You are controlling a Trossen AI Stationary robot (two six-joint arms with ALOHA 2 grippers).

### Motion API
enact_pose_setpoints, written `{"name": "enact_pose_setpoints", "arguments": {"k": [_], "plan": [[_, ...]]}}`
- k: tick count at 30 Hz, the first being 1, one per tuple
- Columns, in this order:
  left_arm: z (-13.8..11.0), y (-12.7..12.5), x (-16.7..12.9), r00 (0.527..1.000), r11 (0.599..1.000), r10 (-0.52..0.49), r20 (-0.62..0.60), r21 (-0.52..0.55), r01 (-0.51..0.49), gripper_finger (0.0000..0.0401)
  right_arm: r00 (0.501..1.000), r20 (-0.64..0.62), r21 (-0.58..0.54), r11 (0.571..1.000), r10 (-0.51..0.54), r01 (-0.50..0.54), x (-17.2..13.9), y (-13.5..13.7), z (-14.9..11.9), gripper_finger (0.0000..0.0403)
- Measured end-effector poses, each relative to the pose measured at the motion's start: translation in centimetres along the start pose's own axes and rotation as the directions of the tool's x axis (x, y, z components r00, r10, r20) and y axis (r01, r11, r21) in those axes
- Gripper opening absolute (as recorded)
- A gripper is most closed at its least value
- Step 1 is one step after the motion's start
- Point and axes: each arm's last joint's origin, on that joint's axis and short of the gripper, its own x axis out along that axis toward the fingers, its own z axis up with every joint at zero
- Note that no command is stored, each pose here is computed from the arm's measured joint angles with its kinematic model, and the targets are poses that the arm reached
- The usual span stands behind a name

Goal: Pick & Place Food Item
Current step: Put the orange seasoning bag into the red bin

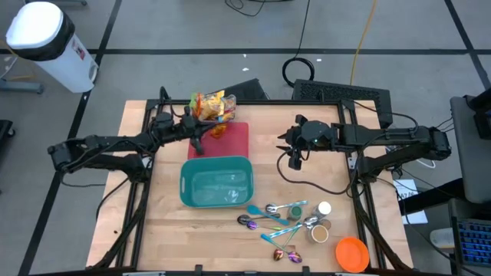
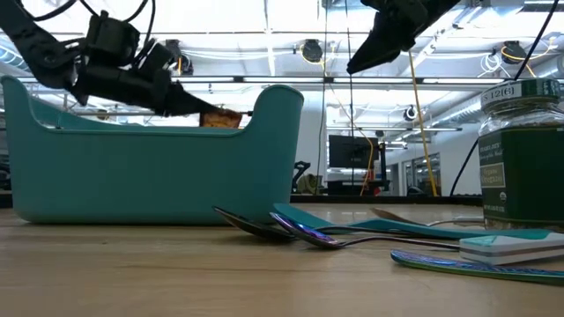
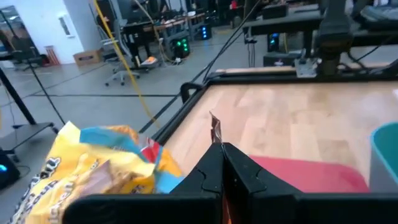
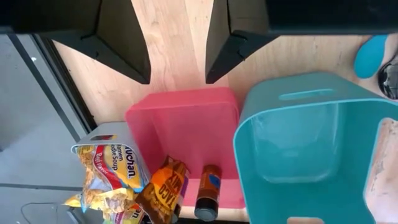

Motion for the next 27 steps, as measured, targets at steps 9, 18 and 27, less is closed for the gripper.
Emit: {"name": "enact_pose_setpoints", "arguments": {"k": [9,18,27], "plan": [[-1.2,0.5,-0.3,0.996,1.0,-0.025,-0.086,-0.021,0.023,0.0,1.0,0.0,0.001,1.0,0.0,0.0,0.0,0.0,0.0,0.0144],[-1.8,0.6,-0.4,0.989,0.999,-0.001,-0.15,0.048,0.008,0.0,1.0,-0.004,0.0,1.0,0.001,-0.001,0.0,0.0,0.0,0.0143],[-2.1,0.6,-0.5,0.983,0.997,-0.007,-0.183,0.077,0.022,0.0,1.0,-0.005,0.0,1.0,0.001,-0.001,0.0,0.0,-0.1,0.0143]]}}
